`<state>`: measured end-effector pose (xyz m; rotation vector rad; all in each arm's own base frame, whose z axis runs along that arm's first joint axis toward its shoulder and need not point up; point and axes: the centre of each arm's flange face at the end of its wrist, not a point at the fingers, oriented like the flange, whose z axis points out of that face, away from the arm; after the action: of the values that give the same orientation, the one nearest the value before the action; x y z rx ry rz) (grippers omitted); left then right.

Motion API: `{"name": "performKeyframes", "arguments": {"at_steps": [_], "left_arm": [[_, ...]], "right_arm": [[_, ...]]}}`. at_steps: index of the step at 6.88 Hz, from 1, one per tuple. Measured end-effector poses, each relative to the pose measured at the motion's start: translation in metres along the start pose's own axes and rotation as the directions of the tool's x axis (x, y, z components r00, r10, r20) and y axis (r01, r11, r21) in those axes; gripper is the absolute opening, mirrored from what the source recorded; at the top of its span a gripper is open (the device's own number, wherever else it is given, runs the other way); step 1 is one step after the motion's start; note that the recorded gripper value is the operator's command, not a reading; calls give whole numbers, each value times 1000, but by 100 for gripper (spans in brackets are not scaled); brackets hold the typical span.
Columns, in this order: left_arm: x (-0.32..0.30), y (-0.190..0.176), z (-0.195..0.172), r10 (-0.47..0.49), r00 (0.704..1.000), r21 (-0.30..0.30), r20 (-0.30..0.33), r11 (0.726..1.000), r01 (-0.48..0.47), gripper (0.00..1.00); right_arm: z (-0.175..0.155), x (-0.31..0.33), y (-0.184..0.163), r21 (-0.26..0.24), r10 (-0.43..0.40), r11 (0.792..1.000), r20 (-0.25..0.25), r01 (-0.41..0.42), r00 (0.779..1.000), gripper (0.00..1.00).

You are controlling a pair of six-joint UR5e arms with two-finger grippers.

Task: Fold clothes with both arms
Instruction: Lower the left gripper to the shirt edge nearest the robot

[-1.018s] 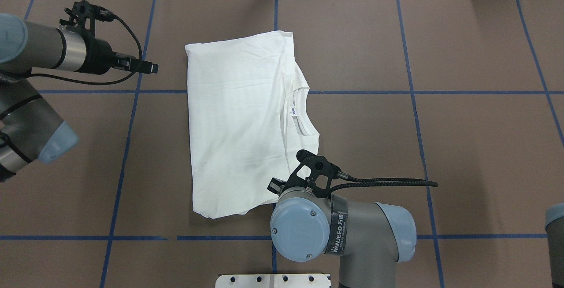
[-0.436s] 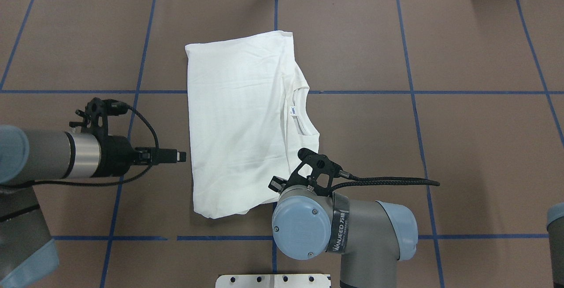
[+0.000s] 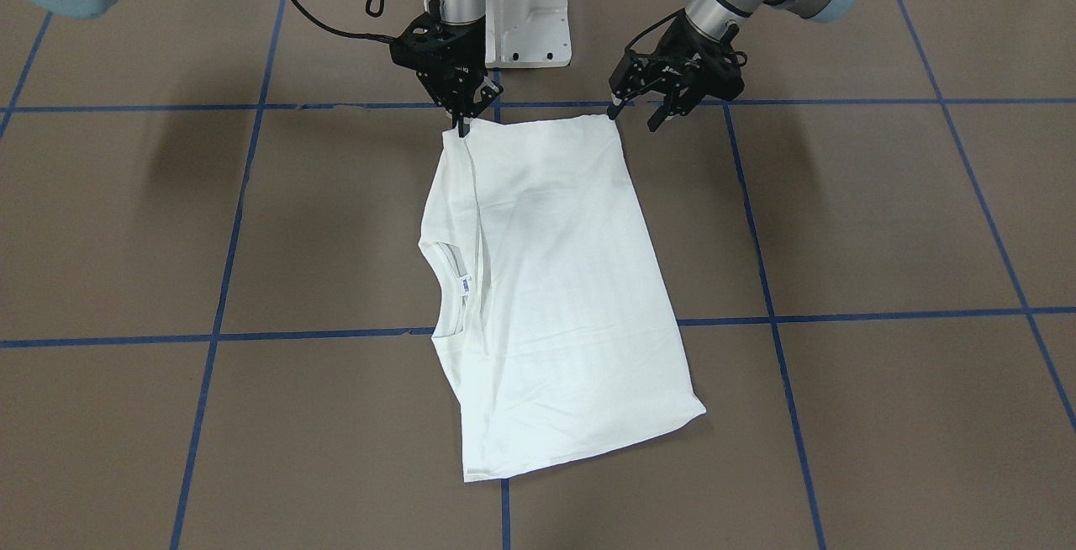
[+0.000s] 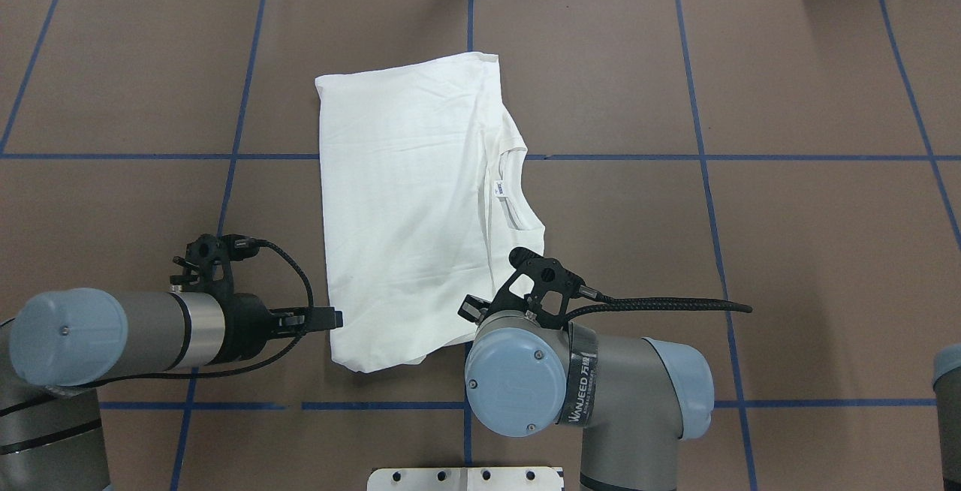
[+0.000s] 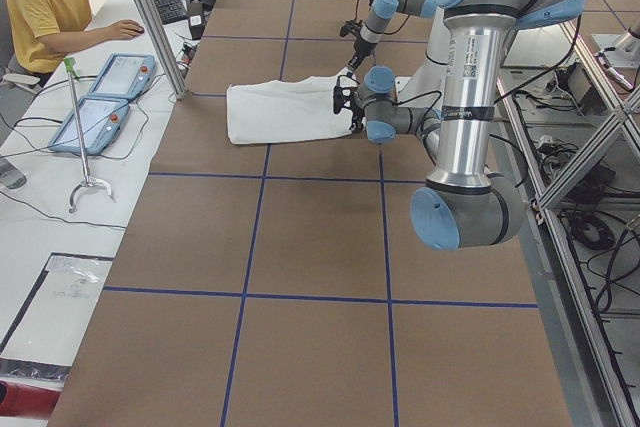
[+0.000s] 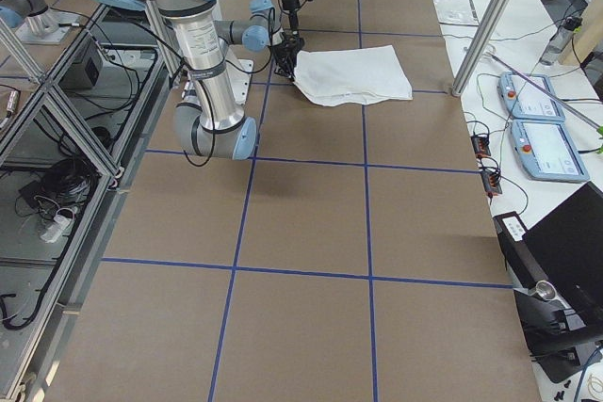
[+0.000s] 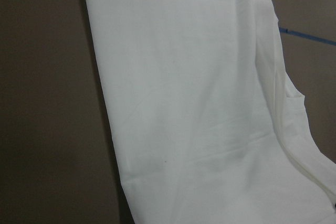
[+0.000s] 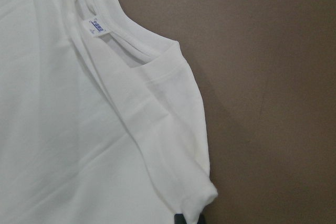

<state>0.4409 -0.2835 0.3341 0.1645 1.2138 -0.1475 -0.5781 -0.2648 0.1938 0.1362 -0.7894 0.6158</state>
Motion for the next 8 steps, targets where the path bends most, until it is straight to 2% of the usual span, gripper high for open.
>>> {"name": "performKeyframes", "arguments": {"at_steps": [2,5,6,8], "left_arm": [[11,20,16,-3,999,-33,35,999,4,72],[19,44,41,-3,999,-77,52,997,7,72],[19,45,44,-3,998,-77,56,997,7,53],[17,45,48,-3,998,-71,64,997,7,0]], "right_arm": [[0,0,-1,0,1,1000,1,-1,1000,0],[-1,0,-1,0,0,1000,2,0,1000,0],[-1,0,-1,0,1,1000,3,-1,1000,0],[-1,0,-1,-1,0,1000,3,0,1000,0]]}}
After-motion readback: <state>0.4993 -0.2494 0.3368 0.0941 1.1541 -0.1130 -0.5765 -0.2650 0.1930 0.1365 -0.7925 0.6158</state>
